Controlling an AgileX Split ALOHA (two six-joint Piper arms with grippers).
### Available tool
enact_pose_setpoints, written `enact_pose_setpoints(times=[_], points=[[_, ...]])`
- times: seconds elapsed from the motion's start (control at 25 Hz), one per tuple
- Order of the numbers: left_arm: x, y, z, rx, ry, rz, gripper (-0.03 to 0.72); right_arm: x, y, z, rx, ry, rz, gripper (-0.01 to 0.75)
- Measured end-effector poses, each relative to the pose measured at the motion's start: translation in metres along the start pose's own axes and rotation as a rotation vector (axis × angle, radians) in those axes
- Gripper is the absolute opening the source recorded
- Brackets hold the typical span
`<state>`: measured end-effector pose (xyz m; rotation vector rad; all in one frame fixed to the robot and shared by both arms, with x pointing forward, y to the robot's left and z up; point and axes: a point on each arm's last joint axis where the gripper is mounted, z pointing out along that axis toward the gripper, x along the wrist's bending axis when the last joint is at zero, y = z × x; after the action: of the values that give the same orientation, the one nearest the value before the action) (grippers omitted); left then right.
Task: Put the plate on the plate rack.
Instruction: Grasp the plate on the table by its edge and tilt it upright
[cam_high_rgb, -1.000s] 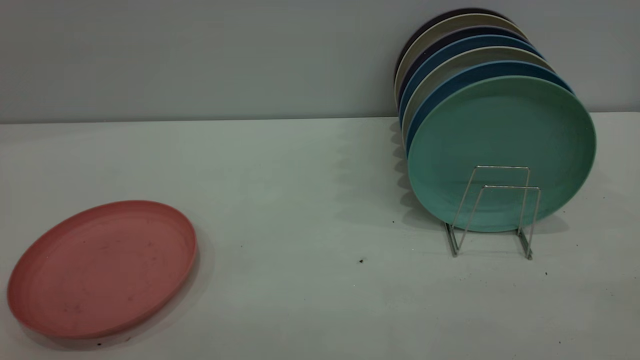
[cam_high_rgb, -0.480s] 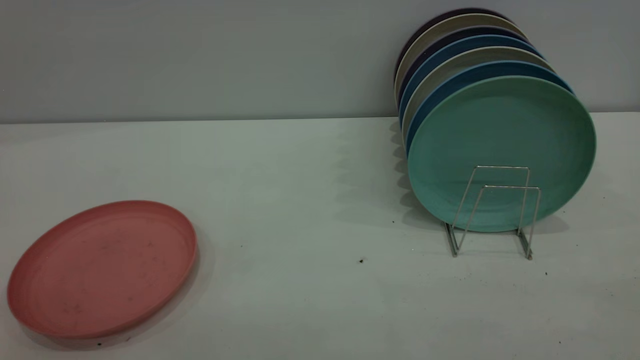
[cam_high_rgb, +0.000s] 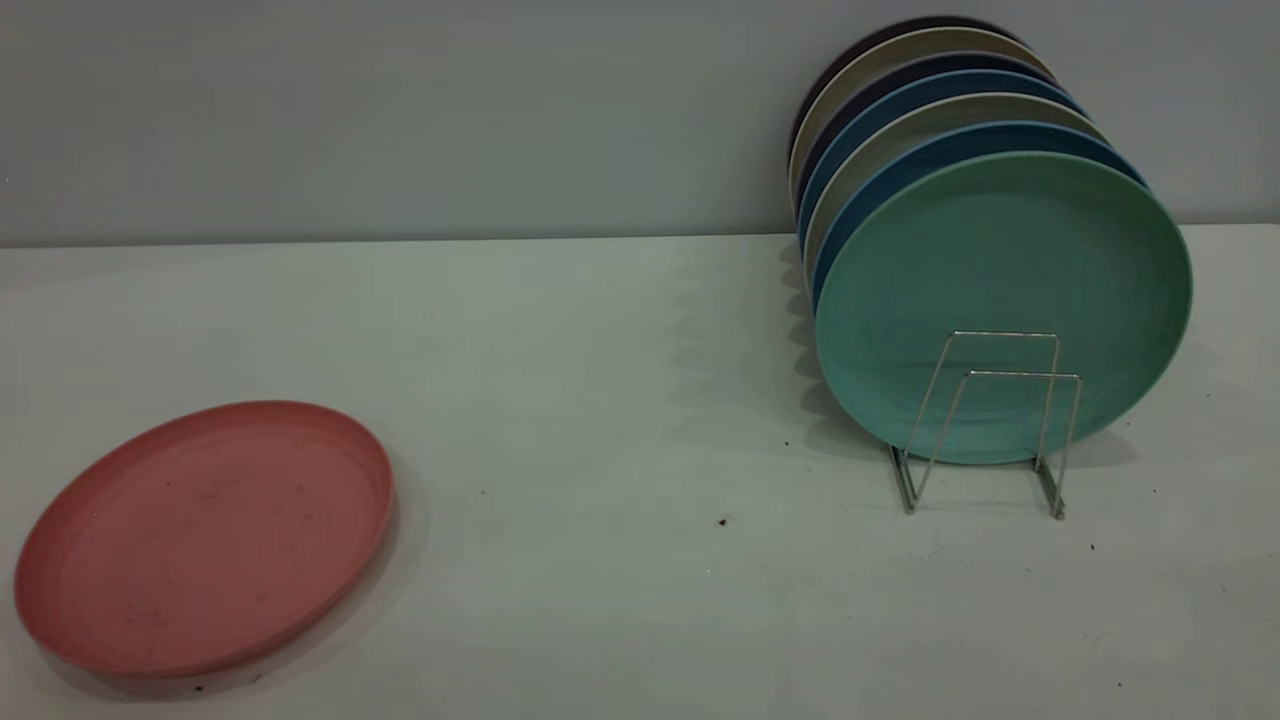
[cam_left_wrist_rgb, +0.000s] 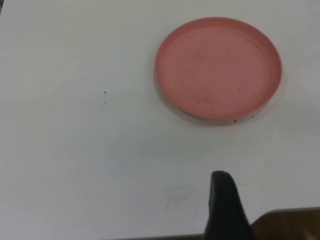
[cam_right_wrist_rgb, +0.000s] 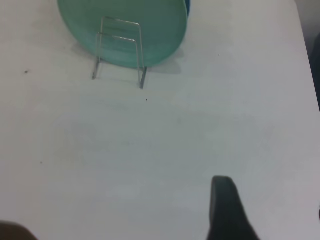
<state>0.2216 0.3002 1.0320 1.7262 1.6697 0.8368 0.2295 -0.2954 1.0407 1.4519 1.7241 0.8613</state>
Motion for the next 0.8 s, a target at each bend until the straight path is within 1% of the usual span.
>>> enact_pose_setpoints(times=[0.52,0.6,0.72,0.8], points=[[-0.0003,0.0002,0.0,-0.002,-0.003,-0.001,0.498,0.0001,0.0,0.0,0.0,0.001,0.0,0.448],[-0.0002,0.0014,-0.0006,-0.014,-0.002,-0.001,0.498,0.0001,0.0,0.0,0.0,0.001,0.0,0.448],[0.0,0.0059,-0.003,-0.059,0.0,-0.001,0.498,0.0,0.0,0.0,0.0,0.0,0.0,0.448],[0.0001,0.0069,-0.0024,-0.057,0.0,-0.007,0.498,-0.0001,0.0,0.0,0.0,-0.001,0.0,0.448]])
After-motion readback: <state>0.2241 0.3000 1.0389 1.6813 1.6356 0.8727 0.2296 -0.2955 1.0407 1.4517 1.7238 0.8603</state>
